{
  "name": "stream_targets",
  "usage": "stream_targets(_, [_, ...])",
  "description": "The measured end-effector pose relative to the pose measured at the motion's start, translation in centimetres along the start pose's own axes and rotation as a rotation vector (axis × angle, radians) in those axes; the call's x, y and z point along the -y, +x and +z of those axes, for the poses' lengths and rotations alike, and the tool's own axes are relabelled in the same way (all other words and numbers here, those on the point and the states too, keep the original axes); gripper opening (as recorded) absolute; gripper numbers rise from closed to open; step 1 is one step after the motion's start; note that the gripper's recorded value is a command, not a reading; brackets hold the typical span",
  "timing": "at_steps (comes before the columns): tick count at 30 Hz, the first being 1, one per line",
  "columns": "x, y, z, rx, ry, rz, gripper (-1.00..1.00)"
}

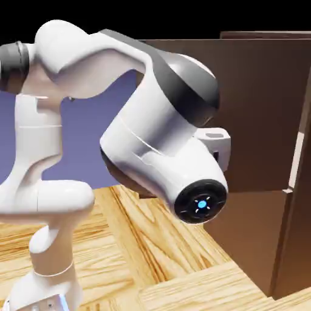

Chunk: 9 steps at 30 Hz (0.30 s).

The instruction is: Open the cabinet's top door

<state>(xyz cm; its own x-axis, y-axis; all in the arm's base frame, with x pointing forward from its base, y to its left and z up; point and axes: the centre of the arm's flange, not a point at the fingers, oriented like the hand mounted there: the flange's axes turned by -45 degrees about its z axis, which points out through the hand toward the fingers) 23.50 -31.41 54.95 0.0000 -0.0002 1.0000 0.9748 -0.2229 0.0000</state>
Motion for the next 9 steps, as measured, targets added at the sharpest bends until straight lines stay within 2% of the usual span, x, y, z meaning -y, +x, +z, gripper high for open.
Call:
stream_targets(8, [-2.9, 0.0, -5.0, 0.0, 0.17, 0.0, -1.0])
stream_targets(9, [-3.0, 0.0, -5.1, 0.0, 0.173, 0.0, 1.0])
